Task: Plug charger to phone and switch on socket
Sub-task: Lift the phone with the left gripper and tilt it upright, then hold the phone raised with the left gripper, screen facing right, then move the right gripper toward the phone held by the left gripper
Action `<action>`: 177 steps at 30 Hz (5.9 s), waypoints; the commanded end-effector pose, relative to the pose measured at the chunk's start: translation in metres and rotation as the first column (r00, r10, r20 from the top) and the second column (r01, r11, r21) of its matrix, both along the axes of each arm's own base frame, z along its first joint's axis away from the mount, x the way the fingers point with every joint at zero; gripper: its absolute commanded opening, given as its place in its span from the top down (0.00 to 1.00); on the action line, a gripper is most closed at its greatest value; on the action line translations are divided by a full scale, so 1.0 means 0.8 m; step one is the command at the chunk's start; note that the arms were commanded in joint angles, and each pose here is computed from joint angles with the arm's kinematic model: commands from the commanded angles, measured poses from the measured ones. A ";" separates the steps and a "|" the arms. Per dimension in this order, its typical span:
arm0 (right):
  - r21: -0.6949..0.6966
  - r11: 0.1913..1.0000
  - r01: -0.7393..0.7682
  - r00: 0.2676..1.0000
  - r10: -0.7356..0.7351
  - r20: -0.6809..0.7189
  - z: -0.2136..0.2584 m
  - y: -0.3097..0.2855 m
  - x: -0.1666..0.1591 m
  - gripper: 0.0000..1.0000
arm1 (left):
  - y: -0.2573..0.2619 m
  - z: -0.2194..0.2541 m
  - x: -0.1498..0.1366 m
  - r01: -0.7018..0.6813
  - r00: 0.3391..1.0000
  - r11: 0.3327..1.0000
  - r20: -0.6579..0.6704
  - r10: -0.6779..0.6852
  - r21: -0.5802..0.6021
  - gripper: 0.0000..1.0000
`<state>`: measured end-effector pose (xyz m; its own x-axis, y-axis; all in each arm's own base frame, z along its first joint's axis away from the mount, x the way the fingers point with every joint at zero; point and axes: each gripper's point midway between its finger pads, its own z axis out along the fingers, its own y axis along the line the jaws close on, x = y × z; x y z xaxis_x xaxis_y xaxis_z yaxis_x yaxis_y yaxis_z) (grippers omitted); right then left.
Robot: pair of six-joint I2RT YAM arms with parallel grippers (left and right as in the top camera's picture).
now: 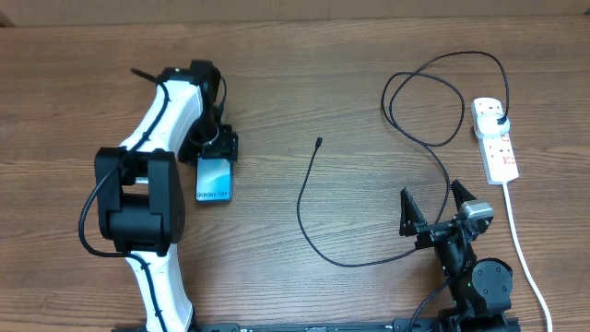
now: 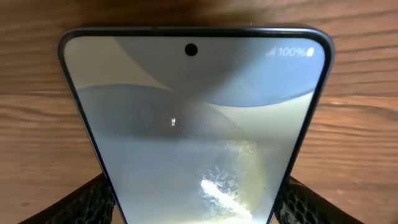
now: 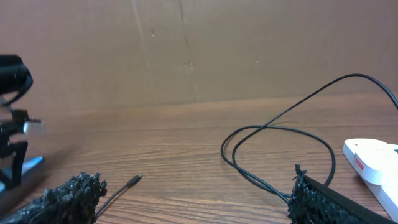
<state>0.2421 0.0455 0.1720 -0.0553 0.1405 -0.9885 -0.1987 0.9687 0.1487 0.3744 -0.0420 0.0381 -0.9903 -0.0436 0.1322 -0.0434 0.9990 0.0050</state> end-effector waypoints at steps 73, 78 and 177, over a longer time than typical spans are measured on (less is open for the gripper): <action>0.001 1.000 -0.004 1.000 0.004 0.005 -0.002 0.001 0.000 0.00 | -0.185 0.163 0.010 -0.564 0.825 0.503 -0.467 0.318 -0.655 0.41; 0.001 1.000 -0.004 1.000 0.004 0.005 -0.002 0.001 0.000 0.00 | -0.195 0.181 0.010 -0.607 0.794 0.428 -0.531 0.294 -0.670 0.43; 0.220 0.949 -0.226 0.905 0.288 -0.313 0.110 0.065 0.003 0.00 | -0.126 0.100 0.017 -0.840 0.541 0.493 -0.414 0.732 -0.225 0.43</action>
